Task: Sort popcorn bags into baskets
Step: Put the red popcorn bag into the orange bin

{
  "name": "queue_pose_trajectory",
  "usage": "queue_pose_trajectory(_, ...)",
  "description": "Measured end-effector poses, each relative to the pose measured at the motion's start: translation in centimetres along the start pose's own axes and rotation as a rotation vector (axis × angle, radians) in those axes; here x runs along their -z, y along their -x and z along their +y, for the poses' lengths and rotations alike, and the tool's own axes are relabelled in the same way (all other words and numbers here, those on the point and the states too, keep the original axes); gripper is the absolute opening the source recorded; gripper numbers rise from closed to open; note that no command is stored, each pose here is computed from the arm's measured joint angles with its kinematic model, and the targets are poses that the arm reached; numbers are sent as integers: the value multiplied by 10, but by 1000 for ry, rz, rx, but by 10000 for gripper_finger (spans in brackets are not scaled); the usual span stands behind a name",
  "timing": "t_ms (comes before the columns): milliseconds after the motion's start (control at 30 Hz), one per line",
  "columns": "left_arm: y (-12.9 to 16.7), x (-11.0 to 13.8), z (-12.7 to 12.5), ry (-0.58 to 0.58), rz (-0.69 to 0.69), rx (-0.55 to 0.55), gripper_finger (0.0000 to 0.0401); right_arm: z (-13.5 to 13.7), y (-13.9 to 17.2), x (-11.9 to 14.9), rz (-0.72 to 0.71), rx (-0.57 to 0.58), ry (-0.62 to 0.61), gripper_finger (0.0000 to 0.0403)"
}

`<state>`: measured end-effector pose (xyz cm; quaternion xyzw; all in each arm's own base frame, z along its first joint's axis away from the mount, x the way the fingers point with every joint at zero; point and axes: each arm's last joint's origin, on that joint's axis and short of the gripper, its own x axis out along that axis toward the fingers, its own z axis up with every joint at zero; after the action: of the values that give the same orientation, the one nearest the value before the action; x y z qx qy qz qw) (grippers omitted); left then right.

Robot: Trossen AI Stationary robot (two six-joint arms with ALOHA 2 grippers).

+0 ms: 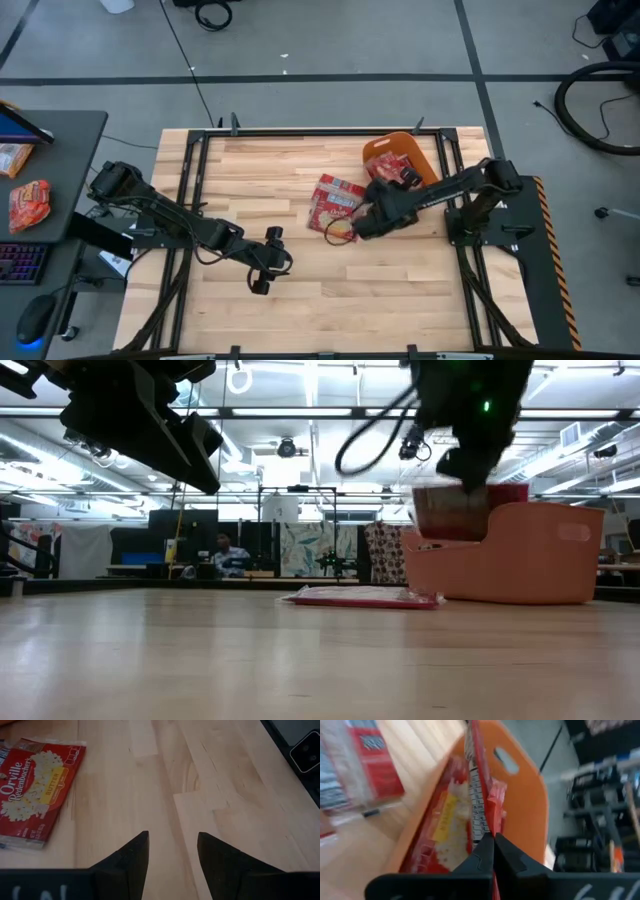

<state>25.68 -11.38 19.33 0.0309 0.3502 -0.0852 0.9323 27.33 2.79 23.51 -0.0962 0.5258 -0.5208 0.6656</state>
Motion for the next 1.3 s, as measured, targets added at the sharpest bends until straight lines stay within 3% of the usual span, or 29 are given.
queue_pose_trajectory(267, 0, -1, 0, 1, -6, -5, 172, -1, -36, -1, 148, -9, -31, 52)
queue_pose_trajectory(467, 0, -4, 2, -19, -48, -78, 172, -6, -40, -11, 190, -65, -17, 91)
queue_pose_trajectory(567, -3, -7, 4, -60, -87, -135, 172, -13, -30, -17, 135, -91, -47, 102)
queue_pose_trajectory(667, -14, -8, 7, -89, -109, -160, 172, -12, -16, -22, 24, -187, -55, 107)
queue_pose_trajectory(933, -51, 5, 28, -108, -41, -229, 172, 31, 27, -29, -282, -484, 100, 108)
queue_pose_trajectory(1033, -60, 13, 39, -95, 8, -261, 172, 48, 35, -24, -313, -521, 153, 108)
queue_pose_trajectory(1300, -74, 24, 59, -101, 87, -297, 172, 71, 28, -10, -328, -597, 144, 110)
